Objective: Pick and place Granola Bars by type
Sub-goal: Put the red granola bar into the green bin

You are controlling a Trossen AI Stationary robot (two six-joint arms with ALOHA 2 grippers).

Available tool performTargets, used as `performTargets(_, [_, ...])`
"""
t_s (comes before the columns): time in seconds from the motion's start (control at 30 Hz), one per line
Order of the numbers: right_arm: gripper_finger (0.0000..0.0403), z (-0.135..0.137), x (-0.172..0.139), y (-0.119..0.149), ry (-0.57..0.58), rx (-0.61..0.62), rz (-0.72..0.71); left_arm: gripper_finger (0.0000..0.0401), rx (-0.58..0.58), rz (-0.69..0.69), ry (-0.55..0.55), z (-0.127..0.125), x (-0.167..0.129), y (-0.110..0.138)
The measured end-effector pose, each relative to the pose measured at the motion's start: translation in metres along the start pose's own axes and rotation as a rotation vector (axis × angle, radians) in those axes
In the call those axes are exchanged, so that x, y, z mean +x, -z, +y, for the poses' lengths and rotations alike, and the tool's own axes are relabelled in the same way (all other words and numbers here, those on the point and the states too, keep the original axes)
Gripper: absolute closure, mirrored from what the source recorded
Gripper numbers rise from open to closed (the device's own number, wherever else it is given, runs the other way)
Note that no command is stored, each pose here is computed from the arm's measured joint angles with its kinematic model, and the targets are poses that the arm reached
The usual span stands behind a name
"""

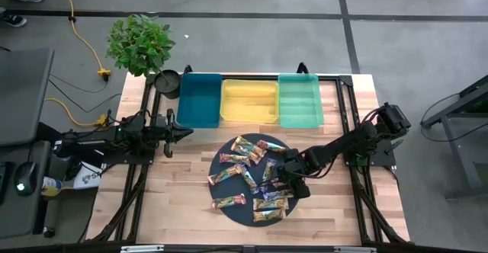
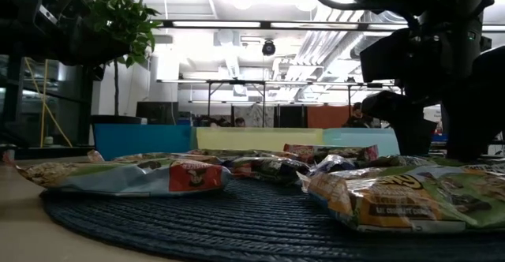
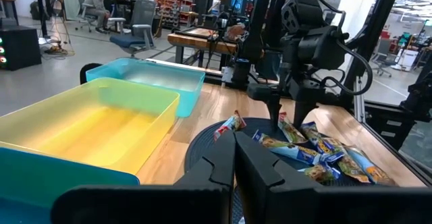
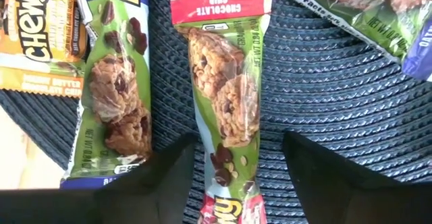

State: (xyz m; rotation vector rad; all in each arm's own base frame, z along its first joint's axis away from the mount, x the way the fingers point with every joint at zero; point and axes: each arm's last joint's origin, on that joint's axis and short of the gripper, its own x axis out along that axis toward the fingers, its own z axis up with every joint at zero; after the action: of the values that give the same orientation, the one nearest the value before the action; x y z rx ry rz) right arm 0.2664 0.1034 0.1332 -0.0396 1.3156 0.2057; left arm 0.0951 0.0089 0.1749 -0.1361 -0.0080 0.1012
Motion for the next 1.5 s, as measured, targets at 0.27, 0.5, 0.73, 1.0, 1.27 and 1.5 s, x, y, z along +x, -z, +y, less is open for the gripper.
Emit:
performTargets(0.27, [0.0236, 0.0, -0.002, 0.0, -0.007, 0.0, -0.006, 0.0394, 0.0, 0.0, 0.0, 0.0, 0.0, 0.0])
performTargets(0.5, [0.0269, 0.001, -0.002, 0.0, -0.02, -0.001, -0.009, 0.0394, 0.0, 0.0, 0.0, 0.0, 0.0, 0.0])
performTargets(0.73, [0.0293, 0.002, -0.002, -0.002, -0.035, 0.008, -0.027, 0.0394, 0.0, 0.0, 0.0, 0.0, 0.0, 0.0])
performTargets(1.0, [0.032, 0.004, -0.005, -0.009, -0.063, 0.012, -0.05, 0.0394, 0.0, 0.0, 0.0, 0.0, 0.0, 0.0])
performTargets(1.27, [0.0329, 0.009, -0.02, -0.03, -0.081, -0.016, -0.124, 0.0394, 0.0, 0.0, 0.0, 0.0, 0.0, 0.0])
performTargets(1.5, [0.0329, 0.015, -0.044, -0.059, -0.09, -0.026, -0.25, 0.0394, 0.0, 0.0, 0.0, 0.0, 0.0, 0.0])
